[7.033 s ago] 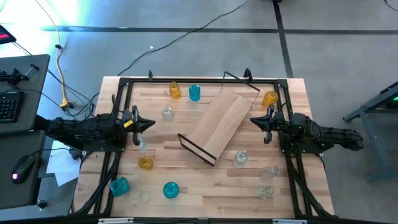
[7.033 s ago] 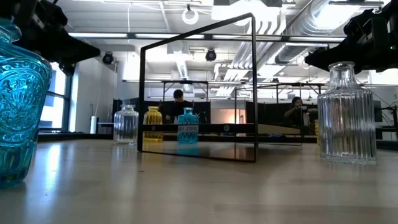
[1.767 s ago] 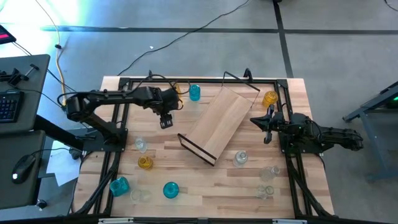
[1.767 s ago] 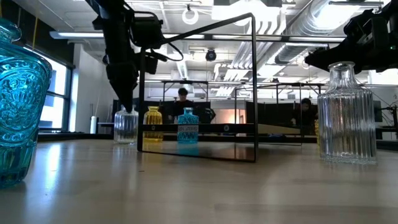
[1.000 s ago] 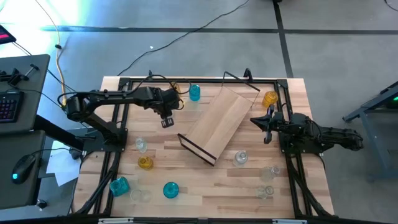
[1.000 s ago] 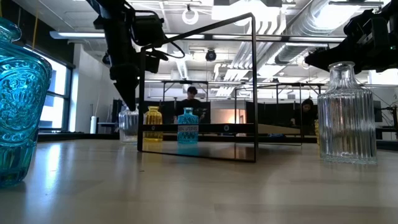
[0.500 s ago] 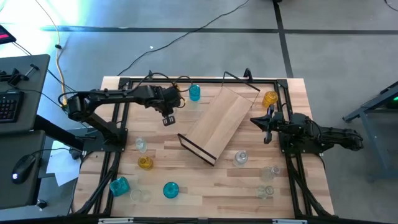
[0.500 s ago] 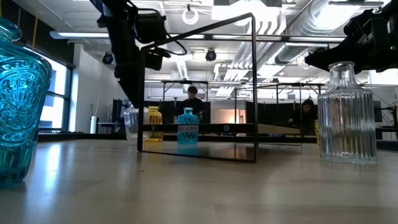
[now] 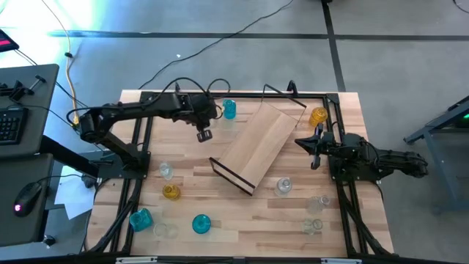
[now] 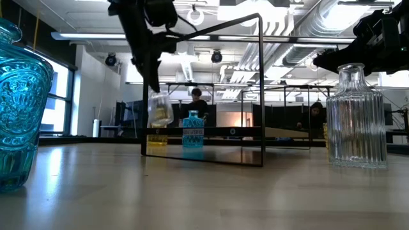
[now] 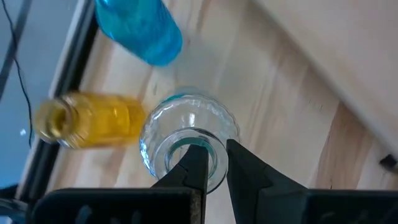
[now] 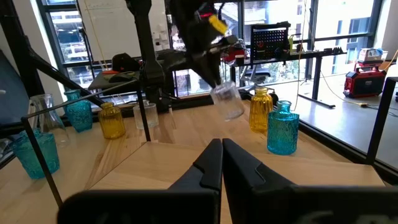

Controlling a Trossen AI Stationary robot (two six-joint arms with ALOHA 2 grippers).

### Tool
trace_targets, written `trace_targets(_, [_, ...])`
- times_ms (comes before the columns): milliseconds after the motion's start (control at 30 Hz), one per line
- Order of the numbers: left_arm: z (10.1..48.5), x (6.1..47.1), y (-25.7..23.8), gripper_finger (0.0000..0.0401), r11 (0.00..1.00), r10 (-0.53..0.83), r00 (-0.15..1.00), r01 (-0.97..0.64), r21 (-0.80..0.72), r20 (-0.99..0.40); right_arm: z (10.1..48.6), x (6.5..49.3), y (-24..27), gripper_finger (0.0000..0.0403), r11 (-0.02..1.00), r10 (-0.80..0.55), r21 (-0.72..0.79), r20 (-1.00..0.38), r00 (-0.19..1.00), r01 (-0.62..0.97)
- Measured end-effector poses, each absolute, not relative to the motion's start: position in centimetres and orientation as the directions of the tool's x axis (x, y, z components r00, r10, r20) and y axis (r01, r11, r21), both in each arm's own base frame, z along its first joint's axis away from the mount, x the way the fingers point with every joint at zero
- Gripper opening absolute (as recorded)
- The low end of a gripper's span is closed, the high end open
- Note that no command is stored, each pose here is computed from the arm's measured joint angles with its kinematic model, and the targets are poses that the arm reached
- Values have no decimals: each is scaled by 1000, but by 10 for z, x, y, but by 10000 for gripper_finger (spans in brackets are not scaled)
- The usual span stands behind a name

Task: Sort vases onto shelf
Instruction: Put the top left transparent vase on the shelf

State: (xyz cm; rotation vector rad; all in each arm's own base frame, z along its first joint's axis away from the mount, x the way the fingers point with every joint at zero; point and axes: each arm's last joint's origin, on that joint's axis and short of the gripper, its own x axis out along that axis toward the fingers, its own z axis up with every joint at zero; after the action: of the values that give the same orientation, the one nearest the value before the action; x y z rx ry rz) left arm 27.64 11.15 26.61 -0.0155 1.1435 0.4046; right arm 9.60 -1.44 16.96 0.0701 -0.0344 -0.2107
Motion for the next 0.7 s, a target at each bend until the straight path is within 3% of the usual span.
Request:
trace_targets(500, [332,302,119,25,932,347,617,-314,184,-707,170,96,-14,0,976,-210,73,26,977,207])
trace_targets(700, [326,327,126,25,944,316,616,-279,174,-722,170,96,-14,0,976,-210,73,26,977,207])
